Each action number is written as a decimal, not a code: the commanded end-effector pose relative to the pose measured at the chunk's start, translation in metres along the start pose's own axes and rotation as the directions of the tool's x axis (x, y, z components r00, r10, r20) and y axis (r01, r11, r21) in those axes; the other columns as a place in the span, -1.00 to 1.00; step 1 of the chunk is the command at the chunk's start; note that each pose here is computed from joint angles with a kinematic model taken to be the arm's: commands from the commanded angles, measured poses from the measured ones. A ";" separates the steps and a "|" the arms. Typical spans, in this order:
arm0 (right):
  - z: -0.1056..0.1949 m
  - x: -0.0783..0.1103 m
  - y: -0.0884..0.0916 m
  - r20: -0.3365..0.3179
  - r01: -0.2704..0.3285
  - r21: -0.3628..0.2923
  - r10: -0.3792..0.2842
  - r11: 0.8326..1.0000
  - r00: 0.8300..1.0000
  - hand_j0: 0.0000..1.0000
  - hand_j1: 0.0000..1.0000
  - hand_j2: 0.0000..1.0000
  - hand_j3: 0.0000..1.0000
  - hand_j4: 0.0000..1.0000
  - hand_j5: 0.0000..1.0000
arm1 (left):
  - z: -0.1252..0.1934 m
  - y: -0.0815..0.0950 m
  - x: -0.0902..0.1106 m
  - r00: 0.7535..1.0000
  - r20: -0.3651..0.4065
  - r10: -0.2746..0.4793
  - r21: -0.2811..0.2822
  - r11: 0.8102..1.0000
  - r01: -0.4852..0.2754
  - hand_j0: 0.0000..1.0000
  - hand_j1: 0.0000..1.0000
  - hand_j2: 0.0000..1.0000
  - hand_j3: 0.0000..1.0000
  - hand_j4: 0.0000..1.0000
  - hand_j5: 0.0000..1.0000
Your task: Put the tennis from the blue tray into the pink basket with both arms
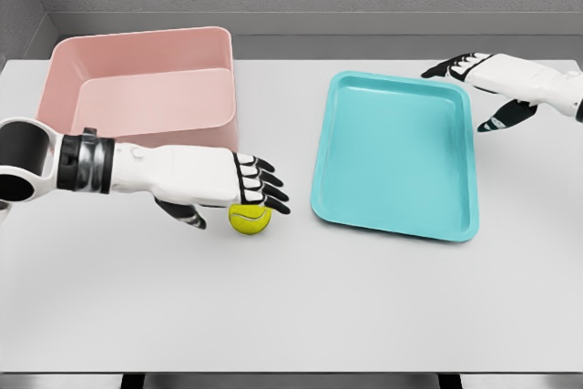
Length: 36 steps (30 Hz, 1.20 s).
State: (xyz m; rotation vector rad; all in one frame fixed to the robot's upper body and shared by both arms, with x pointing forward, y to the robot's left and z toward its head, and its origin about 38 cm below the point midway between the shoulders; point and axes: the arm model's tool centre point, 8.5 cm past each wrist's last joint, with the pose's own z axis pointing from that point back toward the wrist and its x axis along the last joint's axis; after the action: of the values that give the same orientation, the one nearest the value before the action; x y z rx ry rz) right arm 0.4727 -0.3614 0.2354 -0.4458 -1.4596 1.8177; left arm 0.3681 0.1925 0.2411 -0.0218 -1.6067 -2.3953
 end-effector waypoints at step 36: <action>0.008 -0.008 0.007 -0.026 0.032 -0.015 -0.033 0.999 0.999 1.00 1.00 1.00 1.00 1.00 1.00 | -0.018 0.014 0.003 0.998 0.045 -0.044 -0.028 0.999 0.046 1.00 1.00 1.00 1.00 1.00 1.00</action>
State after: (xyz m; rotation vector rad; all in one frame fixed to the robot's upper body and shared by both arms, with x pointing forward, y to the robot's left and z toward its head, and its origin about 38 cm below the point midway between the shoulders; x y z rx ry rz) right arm 0.4703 -0.3718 0.2287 -0.4491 -1.4521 1.7776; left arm 0.3695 0.1684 0.2481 -0.0495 -1.6161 -2.4739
